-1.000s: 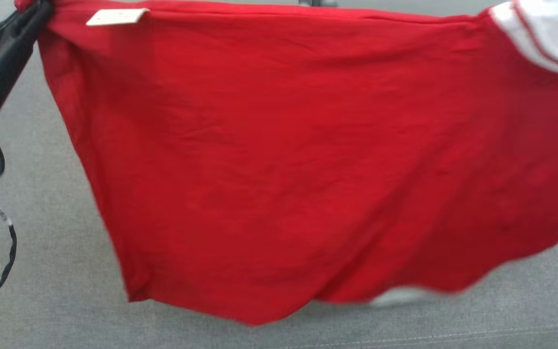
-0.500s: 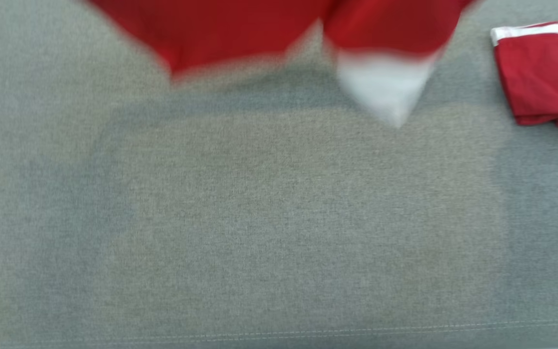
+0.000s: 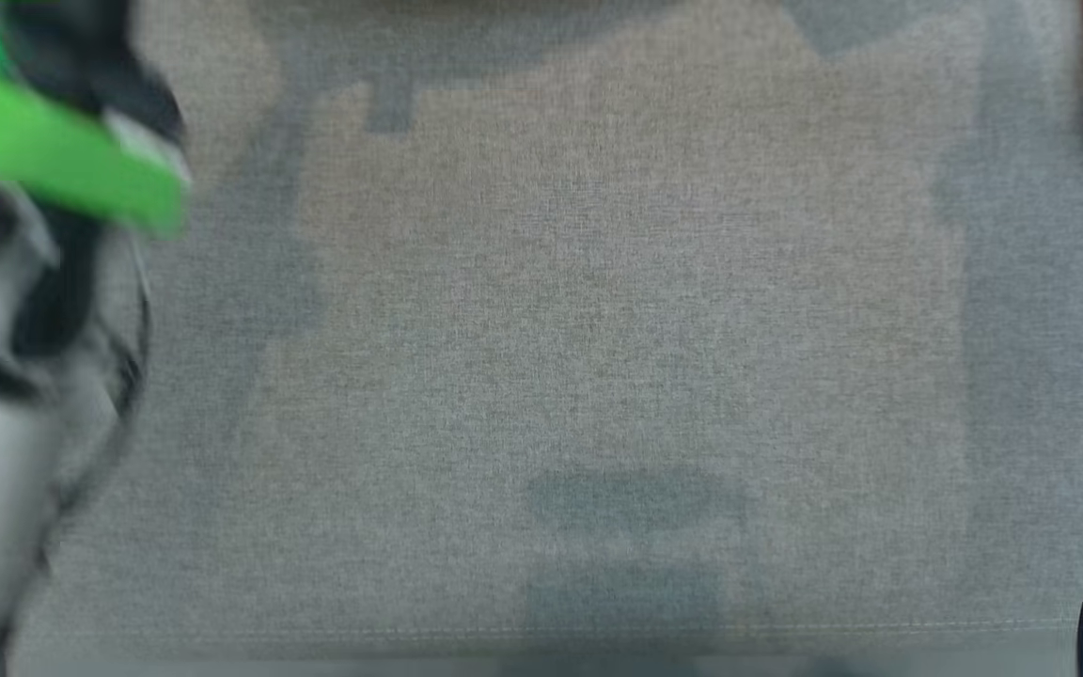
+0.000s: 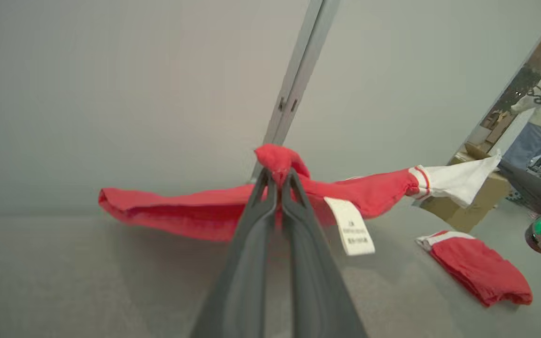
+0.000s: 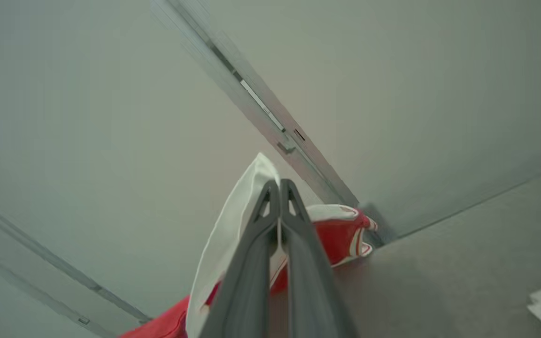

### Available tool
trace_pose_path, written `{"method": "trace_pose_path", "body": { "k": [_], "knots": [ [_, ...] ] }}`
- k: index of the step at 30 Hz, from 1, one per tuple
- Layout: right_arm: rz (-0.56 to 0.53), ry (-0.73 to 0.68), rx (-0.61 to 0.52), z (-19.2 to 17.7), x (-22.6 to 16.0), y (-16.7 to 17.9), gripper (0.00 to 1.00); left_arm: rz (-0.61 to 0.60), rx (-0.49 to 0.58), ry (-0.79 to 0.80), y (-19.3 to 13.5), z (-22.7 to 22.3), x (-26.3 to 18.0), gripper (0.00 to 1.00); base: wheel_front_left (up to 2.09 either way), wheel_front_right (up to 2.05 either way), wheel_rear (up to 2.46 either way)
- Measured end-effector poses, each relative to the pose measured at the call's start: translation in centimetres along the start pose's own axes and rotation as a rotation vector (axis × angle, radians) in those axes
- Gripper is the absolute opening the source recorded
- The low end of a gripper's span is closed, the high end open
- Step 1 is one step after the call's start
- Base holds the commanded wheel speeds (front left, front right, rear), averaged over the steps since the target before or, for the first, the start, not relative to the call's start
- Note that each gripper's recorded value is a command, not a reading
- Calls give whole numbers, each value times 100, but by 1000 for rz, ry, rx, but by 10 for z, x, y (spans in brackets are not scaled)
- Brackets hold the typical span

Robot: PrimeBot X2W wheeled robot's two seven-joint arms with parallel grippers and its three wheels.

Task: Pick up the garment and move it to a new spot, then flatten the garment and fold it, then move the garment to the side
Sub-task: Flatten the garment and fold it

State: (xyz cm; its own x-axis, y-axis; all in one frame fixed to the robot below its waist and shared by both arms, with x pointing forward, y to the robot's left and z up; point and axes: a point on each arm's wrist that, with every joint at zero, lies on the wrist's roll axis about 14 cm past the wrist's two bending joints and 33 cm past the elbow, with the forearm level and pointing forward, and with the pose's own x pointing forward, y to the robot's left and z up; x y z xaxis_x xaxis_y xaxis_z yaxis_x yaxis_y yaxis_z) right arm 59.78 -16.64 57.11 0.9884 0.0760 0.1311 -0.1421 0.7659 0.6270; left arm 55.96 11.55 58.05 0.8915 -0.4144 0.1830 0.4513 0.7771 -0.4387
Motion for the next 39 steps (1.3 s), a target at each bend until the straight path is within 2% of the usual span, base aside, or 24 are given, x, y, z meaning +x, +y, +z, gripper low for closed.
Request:
{"method": "trace_pose_path", "body": {
  "k": [2,3,4,6,9,14,18,21,24,29,33,39],
  "knots": [
    [-159,147,40,-62,-40,-52,0,135,-69,168,36,-75,-41,0,0,0,0],
    [-218,196,66,-84,-60,-67,0,188,-92,222,47,-100,-61,0,0,0,0],
    [-257,237,77,-99,-77,-75,0,225,-105,257,53,-116,-78,0,0,0,0],
    [-313,235,104,-107,-97,-85,0,271,-111,272,62,-127,-96,0,0,0,0],
    [-333,219,109,-104,-110,-87,0,287,-115,232,64,-123,-101,0,0,0,0],
    [-281,210,123,-96,-129,-71,0,305,-134,135,62,-102,-100,0,0,0,0],
    [-236,215,90,-83,-144,-63,0,310,-132,131,57,-97,-108,0,0,0,0],
    [-220,307,7,-85,-167,-66,0,312,-137,168,50,-106,-122,0,0,0,0],
    [-245,439,-28,-99,-202,-74,0,319,-145,210,44,-117,-140,0,0,0,0],
    [-292,608,-15,-122,-258,-79,0,344,-149,246,40,-126,-162,0,0,0,0],
    [-314,636,-2,-122,-280,-79,0,376,-156,269,41,-133,-181,0,0,0,0],
    [-305,643,-21,-119,-287,-78,0,421,-173,311,45,-147,-201,0,0,0,0]
  ]
}}
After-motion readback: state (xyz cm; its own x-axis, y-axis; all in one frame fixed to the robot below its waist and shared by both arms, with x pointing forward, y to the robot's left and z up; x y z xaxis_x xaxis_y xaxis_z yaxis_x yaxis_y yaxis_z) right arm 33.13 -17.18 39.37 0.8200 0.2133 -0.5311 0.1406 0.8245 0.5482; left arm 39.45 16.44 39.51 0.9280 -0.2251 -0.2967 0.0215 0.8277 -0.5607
